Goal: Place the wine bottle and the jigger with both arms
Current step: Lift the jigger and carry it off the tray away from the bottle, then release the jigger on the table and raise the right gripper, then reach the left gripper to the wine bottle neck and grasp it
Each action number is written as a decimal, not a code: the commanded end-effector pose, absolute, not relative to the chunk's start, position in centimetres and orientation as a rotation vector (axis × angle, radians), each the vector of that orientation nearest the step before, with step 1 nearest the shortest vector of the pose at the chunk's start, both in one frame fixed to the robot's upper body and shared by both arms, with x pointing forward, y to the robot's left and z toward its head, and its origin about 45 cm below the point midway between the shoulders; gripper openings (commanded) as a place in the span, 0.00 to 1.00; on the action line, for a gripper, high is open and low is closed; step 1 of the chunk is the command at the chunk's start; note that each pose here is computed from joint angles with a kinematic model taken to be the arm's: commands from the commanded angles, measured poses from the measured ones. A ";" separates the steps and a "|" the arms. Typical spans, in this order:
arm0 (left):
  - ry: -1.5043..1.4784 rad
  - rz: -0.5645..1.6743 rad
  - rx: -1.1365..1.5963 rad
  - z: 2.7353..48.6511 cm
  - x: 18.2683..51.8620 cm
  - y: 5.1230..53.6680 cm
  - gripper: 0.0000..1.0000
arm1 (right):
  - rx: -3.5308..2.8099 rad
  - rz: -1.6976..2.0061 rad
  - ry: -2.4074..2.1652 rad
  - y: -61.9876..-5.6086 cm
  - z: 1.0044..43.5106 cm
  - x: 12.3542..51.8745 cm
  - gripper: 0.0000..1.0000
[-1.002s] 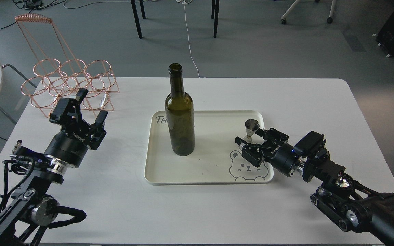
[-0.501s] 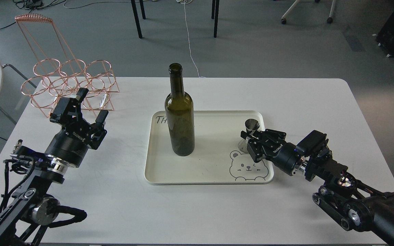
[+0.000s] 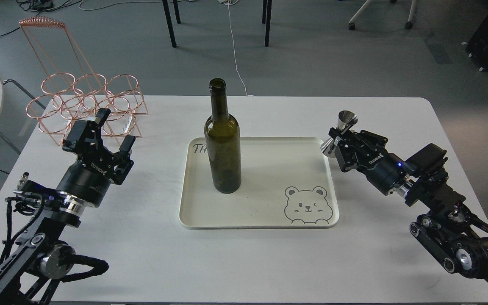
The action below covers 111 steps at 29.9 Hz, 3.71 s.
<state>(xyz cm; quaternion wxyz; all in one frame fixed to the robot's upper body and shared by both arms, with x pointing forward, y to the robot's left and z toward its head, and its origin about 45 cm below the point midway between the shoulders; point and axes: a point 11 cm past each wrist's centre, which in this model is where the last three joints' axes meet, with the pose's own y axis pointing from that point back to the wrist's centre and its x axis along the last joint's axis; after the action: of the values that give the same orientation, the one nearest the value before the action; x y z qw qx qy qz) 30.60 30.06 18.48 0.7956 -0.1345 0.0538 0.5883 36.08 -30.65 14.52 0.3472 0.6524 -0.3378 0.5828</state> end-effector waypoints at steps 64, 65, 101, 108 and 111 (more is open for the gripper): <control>0.035 1.228 -0.357 20.7 30.4 29.8 0.98 | 1.946 1.025 -1.054 -37.3 13.8 22.7 0.94; 0.014 1.226 -0.363 21.0 30.4 30.1 0.98 | 2.022 0.946 -1.141 -36.2 14.5 23.0 0.94; -1.319 0.280 0.528 29.8 36.1 19.4 0.98 | 2.589 -0.177 -1.995 -28.8 17.5 34.6 0.95; -1.299 0.290 0.513 29.4 37.1 18.3 0.98 | 2.589 -0.176 -2.002 -28.9 17.6 34.6 0.95; -1.294 0.292 0.501 29.2 37.1 17.8 0.95 | 2.589 -0.175 -1.998 -28.8 17.6 34.6 0.95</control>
<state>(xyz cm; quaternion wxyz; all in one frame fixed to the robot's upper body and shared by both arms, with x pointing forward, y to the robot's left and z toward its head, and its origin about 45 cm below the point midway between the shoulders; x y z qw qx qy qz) 37.04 18.25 29.33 0.7563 0.2350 -0.5959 0.1331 34.63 -28.85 17.60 -0.0671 0.7886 -0.6090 -0.0533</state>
